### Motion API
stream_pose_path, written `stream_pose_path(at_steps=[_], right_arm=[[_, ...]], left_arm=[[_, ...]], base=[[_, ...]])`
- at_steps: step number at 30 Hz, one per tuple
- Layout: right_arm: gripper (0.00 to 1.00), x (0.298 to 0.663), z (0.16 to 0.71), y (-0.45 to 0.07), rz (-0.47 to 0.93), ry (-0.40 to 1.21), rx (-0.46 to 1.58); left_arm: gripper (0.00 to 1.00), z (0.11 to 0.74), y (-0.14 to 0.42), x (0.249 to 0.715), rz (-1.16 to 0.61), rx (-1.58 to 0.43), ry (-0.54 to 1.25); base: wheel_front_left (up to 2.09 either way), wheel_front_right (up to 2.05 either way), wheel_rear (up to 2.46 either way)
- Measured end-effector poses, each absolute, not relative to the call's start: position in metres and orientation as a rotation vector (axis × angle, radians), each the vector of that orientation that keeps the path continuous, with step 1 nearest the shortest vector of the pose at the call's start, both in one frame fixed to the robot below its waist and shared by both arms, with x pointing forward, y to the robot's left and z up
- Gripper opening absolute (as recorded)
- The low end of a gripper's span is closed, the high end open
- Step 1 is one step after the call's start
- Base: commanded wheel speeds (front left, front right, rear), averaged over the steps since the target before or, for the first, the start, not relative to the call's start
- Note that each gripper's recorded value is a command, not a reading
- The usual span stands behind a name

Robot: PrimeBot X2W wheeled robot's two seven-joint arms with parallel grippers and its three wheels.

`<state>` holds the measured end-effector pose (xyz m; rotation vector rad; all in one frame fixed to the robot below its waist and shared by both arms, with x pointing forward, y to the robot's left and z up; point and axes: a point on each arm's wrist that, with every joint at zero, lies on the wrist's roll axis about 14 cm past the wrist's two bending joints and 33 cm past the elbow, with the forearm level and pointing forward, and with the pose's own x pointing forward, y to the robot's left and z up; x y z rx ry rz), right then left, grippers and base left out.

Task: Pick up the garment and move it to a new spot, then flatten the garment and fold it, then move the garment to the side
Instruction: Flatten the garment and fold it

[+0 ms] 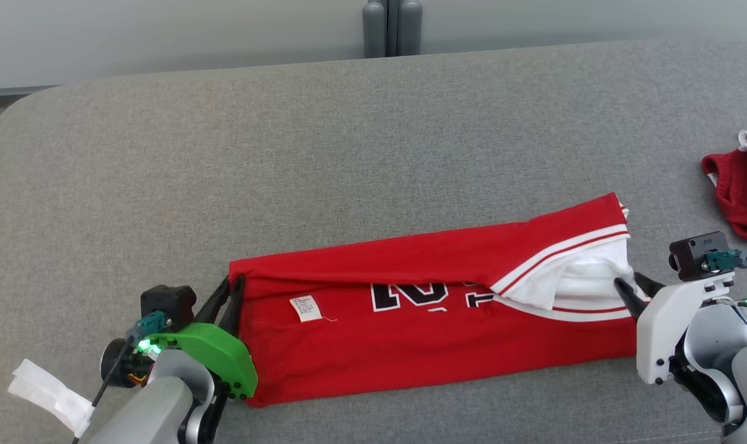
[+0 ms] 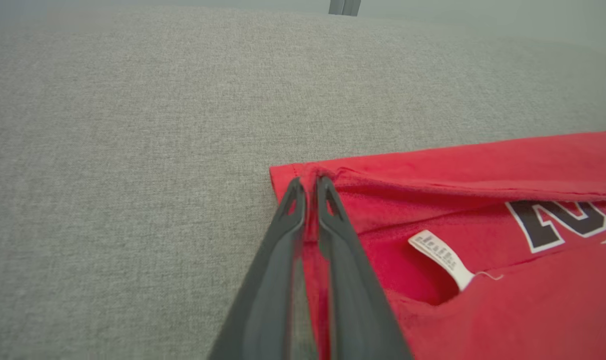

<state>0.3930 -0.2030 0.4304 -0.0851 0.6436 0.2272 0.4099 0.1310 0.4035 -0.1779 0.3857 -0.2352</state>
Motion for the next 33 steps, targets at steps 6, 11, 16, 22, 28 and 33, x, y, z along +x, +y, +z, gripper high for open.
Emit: stream_pose_path(at_steps=[6,11,16,22,28,33], right_arm=[[1.00,0.392,0.443,-0.203,0.216,0.610,-0.079],[1.00,0.393,0.456,-0.211,0.178,0.586,-0.059],[1.00,0.393,0.456,-0.213,0.152,0.608,-0.013],[1.00,0.397,0.441,-0.214,0.118,0.661,0.054],[1.00,0.410,0.416,-0.217,0.066,0.722,0.042],[1.00,0.417,0.404,-0.215,0.052,0.759,0.033]], left_arm=[[1.00,0.414,0.137,0.408,-0.182,-0.268,0.345],[1.00,0.471,0.152,0.416,-0.150,-0.332,0.139],[1.00,0.497,0.169,0.398,-0.117,-0.329,0.017],[1.00,0.513,0.188,0.381,-0.060,-0.330,-0.070],[1.00,0.509,0.215,0.364,0.026,-0.310,-0.092],[1.00,0.503,0.220,0.360,0.043,-0.298,-0.078]], base=[[0.00,0.00,0.00],[0.00,0.00,0.00],[0.00,0.00,0.00],[0.00,0.00,0.00],[0.00,0.00,0.00],[0.00,0.00,0.00]])
